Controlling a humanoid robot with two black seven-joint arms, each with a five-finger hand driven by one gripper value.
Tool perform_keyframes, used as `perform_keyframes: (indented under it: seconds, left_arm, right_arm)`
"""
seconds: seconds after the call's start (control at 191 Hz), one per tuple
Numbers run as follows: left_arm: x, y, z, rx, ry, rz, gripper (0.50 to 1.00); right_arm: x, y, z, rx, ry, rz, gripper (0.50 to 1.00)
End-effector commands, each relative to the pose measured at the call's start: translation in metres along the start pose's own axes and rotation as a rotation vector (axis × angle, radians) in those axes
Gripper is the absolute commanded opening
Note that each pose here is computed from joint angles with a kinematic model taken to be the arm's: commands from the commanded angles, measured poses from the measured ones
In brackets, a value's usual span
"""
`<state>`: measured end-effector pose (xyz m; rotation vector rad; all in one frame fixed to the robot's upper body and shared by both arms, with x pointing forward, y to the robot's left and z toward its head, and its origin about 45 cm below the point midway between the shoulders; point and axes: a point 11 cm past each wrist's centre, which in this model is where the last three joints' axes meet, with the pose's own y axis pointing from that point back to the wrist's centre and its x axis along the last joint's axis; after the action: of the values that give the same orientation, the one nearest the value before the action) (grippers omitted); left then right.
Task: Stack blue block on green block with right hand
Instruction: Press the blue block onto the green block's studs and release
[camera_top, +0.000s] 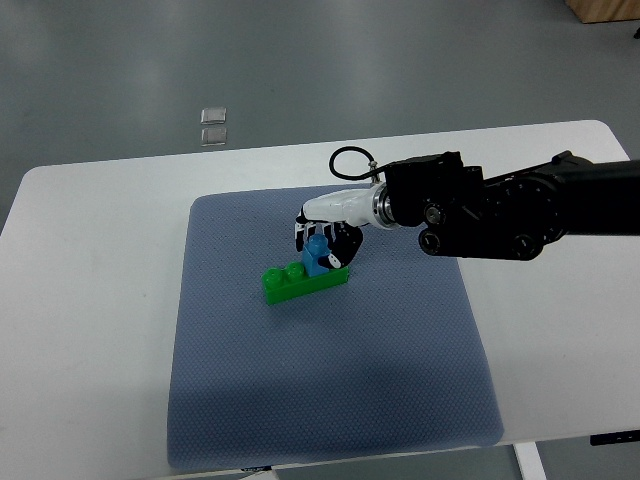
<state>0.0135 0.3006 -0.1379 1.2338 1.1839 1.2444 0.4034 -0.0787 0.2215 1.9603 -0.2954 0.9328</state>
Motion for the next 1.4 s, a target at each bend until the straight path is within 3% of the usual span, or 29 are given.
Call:
perform_keyframes:
  seconds: [0.0,1.394]
  left_arm:
    - [0.0,0.0,0.0,0.001,0.0,0.0,1.0]
    - [0.0,0.0,0.0,0.0,-0.002,0.0,1.0]
  right_arm:
    - [-0.003,-0.001,0.002,-0.003,-0.002,0.003,0.543]
    - [-0.022,-0.012,0.007,-0.001,0.032,0.028,0.535]
